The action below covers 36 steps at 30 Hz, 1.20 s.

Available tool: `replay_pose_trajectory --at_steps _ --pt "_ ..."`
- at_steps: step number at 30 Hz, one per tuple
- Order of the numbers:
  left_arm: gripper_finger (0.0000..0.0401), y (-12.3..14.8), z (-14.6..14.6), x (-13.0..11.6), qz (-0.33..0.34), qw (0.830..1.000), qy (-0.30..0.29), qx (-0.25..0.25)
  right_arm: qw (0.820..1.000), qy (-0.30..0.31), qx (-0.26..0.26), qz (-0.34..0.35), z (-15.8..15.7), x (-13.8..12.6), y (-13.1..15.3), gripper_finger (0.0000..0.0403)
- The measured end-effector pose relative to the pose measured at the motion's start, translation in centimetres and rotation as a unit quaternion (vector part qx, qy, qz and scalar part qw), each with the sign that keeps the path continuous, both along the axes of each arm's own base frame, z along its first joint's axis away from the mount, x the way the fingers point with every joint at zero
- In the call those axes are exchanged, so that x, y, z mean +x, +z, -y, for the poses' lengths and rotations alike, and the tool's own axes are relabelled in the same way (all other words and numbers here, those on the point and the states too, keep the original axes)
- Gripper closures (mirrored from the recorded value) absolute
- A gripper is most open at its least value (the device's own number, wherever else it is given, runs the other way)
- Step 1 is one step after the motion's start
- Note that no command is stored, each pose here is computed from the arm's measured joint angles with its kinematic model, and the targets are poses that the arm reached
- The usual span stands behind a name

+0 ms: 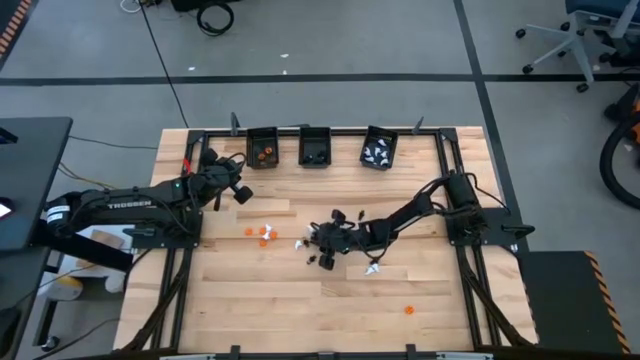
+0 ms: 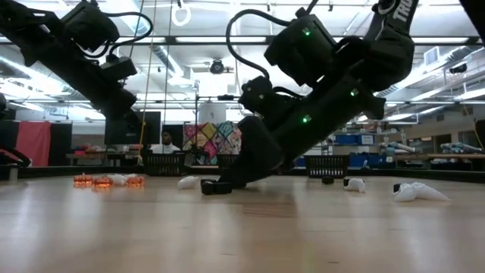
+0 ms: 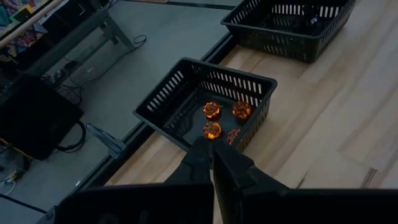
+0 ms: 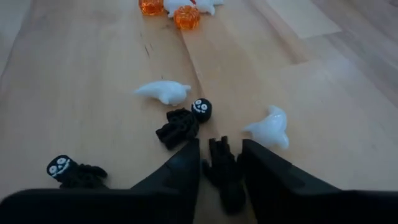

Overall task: Sort Halloween decoration
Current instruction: Put the black skeleton toy into the black middle basket

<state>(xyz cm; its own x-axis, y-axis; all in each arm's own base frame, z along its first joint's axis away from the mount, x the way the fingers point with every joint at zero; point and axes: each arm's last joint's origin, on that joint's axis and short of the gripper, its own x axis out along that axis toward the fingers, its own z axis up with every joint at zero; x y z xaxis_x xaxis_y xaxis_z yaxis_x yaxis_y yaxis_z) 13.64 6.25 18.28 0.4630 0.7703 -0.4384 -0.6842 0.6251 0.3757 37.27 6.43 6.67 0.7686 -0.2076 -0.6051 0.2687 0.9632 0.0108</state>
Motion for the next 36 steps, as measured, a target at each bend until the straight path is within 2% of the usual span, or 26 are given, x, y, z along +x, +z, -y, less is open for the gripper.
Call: replay_pose_trajectory --at_steps 7,13,18,22,29,36 --pt "0.0401 0.0 0.0 0.0 -0.004 1.0 -0.001 0.0 1.0 0.017 -0.011 -0.012 -0.1 -0.3 0.9 0.0354" --pt "0.0401 0.0 0.0 0.0 -0.004 1.0 -0.001 0.0 0.998 0.029 -0.04 -0.03 1.6 -0.8 3.4 0.0351" --pt "0.0401 0.0 0.0 0.0 0.001 1.0 -0.003 0.001 0.999 0.007 -0.04 0.014 5.5 -0.7 7.5 0.0339" --pt "0.0401 0.1 0.0 0.1 0.004 1.0 -0.003 0.001 0.998 -0.026 -0.05 0.023 9.5 -0.6 8.4 0.034" --pt "0.0401 0.1 0.0 0.1 0.004 1.0 -0.003 0.002 0.992 -0.103 -0.067 0.038 16.2 1.2 10.3 0.034" --pt "0.0401 -0.1 0.0 0.2 -0.003 1.0 -0.004 0.0 0.984 -0.164 -0.068 -0.011 21.6 3.7 11.0 0.034"
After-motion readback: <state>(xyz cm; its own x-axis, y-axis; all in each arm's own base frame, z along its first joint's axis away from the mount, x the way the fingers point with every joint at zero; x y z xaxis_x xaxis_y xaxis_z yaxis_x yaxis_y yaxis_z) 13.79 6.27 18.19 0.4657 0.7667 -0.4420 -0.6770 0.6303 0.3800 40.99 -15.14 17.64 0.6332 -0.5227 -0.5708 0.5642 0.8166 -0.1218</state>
